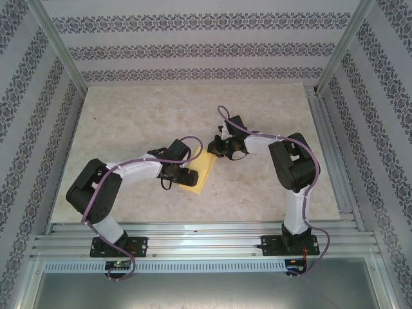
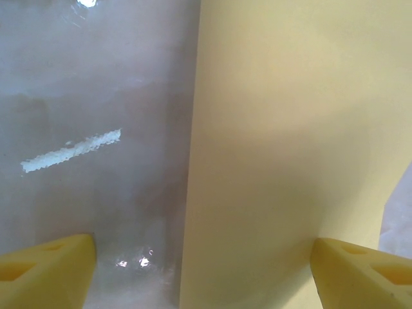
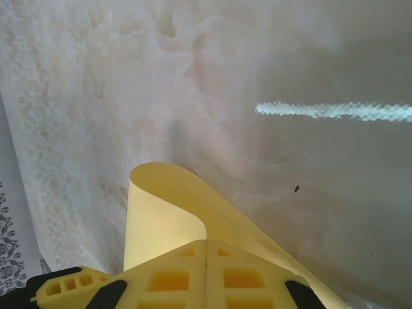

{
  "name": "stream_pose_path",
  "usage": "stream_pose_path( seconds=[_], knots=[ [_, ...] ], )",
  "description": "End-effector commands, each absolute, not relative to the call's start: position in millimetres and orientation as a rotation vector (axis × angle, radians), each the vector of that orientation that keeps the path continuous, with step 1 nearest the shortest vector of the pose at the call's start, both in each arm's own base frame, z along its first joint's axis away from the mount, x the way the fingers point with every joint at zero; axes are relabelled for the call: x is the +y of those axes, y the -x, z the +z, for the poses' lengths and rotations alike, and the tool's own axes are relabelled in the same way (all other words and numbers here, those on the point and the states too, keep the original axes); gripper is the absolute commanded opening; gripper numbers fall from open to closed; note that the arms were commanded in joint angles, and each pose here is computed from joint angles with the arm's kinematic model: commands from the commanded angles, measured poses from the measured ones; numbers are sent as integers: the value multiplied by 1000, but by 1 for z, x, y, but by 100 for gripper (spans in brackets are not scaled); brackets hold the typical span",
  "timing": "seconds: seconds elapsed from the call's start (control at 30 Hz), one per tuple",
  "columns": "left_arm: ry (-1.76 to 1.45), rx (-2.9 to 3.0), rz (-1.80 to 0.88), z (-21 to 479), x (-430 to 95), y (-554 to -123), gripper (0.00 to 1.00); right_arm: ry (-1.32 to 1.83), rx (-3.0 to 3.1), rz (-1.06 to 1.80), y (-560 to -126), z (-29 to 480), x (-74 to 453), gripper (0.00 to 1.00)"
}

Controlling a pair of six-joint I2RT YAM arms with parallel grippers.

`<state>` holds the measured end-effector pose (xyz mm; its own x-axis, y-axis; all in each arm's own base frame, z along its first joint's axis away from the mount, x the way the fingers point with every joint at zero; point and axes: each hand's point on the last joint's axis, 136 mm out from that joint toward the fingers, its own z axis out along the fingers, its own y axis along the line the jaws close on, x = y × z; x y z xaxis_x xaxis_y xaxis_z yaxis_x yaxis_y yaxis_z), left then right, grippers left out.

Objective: Fold a paper plane with a square sheet of paper (fold left side to right side)
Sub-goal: First fold in half a square sheet of paper at the center of the table.

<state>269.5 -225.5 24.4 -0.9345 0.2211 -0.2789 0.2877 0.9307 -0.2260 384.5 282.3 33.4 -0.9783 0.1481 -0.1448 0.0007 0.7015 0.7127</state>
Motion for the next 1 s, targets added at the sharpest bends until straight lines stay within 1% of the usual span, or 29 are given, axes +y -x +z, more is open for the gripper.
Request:
stream_pose_path(
  seconds=[0.0,0.97],
  knots=[
    [-447,2836,-447,27,-237,-262,87,-107,2709,1105,-384,35,275,0],
    [-484,2829,-484,31,-248,-259,88,-81,2711,1068,-385,40,265,0]
  ],
)
